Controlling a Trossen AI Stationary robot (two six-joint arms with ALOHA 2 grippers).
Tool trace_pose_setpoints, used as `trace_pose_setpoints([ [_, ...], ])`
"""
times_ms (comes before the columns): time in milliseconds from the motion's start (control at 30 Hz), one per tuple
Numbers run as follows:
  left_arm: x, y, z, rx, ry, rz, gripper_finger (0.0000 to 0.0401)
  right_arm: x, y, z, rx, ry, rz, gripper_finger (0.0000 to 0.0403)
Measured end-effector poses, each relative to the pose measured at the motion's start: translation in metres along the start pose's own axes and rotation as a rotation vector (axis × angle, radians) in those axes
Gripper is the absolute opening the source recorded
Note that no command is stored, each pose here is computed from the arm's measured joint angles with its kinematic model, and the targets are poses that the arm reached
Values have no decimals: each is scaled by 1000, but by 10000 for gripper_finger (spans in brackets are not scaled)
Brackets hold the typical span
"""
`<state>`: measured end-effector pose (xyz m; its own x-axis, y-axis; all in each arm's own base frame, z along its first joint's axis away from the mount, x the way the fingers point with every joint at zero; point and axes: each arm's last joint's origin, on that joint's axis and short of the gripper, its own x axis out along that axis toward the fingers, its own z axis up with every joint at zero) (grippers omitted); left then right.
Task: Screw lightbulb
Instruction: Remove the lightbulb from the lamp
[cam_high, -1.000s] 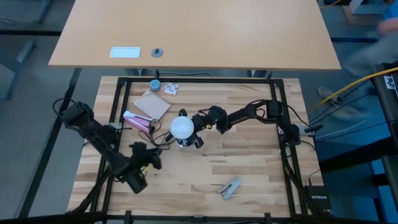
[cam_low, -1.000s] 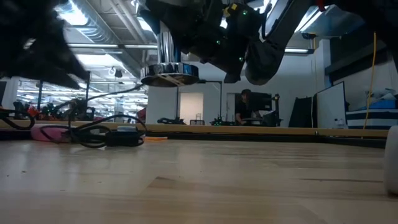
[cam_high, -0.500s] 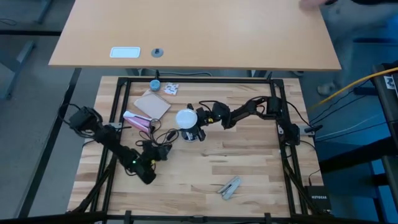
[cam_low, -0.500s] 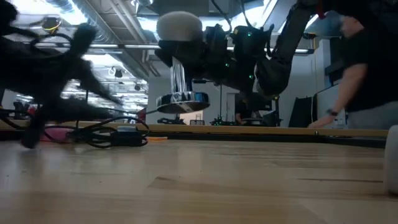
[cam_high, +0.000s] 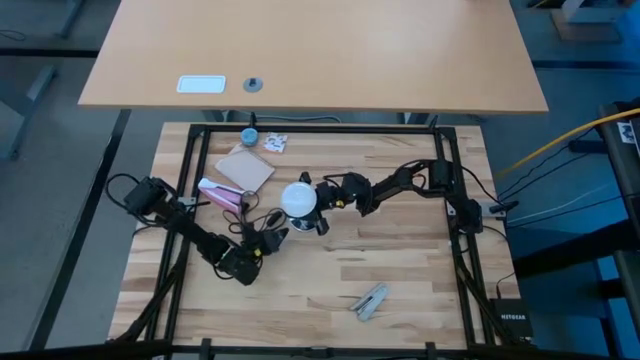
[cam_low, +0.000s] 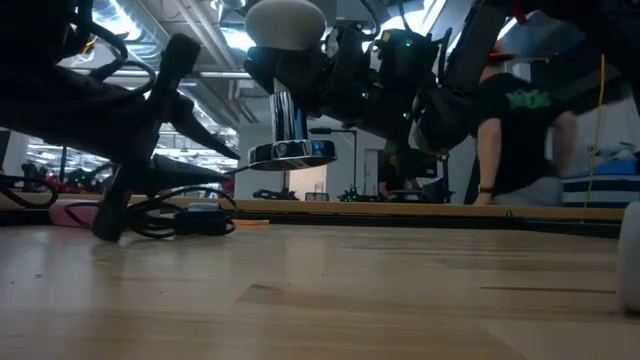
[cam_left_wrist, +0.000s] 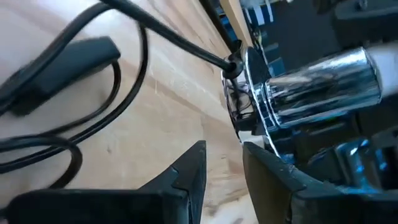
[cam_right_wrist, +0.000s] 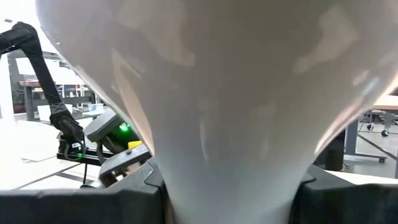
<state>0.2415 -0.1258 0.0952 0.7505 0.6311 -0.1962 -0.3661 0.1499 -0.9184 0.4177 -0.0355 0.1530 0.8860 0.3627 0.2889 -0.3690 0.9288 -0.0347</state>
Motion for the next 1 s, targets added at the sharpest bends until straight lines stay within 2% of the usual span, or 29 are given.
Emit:
trace_pose_setpoints([
  [67, 0, 0, 0, 56, -2, 1, 98, 0, 0, 0, 0, 0, -1, 165],
  [167, 0, 0, 0, 76, -5, 1, 98, 0, 0, 0, 0, 1, -2, 165],
  [267, 3, 0, 1, 61, -7, 8, 98, 0, 0, 0, 0, 1, -3, 165],
  [367, 6, -2, 1, -7, 13, 8, 98, 0, 0, -1, 3, 7, -4, 165],
  [533, 9, -13, -5, -41, 73, -6, 98, 0, -2, -1, 3, 2, -58, 165],
  [667, 16, -21, -9, -13, 115, -3, 98, 0, -3, -1, 1, -1, -83, 165],
  [800, 24, -25, -6, 37, 89, 0, 98, 1, 0, -1, 6, -1, -76, 165],
  [1000, 33, -24, -1, 37, 71, 14, 98, 5, 9, -2, 1, -4, -59, 166],
])
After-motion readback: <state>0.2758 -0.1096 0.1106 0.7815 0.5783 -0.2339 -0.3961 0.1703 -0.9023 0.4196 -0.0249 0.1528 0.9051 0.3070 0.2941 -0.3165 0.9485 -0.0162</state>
